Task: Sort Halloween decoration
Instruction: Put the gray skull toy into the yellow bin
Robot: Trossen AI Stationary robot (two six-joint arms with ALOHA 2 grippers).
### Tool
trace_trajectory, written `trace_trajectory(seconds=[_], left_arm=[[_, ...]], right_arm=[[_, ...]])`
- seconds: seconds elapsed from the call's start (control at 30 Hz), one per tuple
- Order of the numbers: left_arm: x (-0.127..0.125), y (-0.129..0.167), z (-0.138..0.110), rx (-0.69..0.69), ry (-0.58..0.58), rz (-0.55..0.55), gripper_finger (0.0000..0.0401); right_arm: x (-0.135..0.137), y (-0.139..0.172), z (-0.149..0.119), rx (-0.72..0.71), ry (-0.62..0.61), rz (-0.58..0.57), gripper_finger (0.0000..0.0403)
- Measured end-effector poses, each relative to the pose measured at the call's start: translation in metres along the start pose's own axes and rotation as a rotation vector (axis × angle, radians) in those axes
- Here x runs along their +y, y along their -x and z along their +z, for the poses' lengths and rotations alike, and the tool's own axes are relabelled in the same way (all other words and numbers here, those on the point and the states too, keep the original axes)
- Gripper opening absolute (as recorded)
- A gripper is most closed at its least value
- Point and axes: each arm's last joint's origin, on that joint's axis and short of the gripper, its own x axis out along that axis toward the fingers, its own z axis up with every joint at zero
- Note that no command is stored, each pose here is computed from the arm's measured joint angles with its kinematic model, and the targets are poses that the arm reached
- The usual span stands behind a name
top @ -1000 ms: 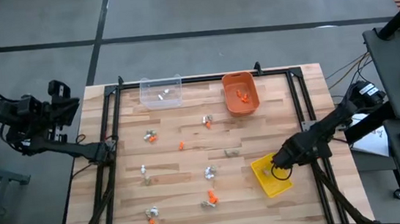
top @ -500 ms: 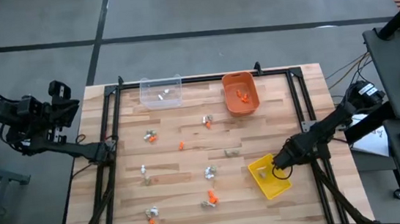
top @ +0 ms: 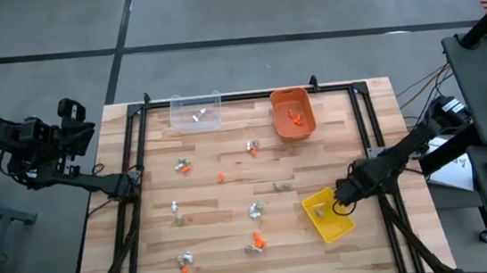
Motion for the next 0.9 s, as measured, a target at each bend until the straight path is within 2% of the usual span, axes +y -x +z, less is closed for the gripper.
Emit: trace_trajectory(seconds=[0.37,0.67,0.9], left_arm=[[0.000,0.000,-0.001,0.008,-0.011,-0.001,0.0040],[0.000,0.000,-0.001,0.008,-0.011,-0.001,0.0040],[0.000,0.000,-0.001,0.008,-0.011,0.000,0.0040]], right_arm=[[-0.001,-0.003,0.000,-0.009,0.000,-0.127,0.0009],[0.006,0.008,0.002,0.014,0.006,-0.098,0.0009],[0.015,0.040,0.007,0.002,0.076,-0.064,0.0009]])
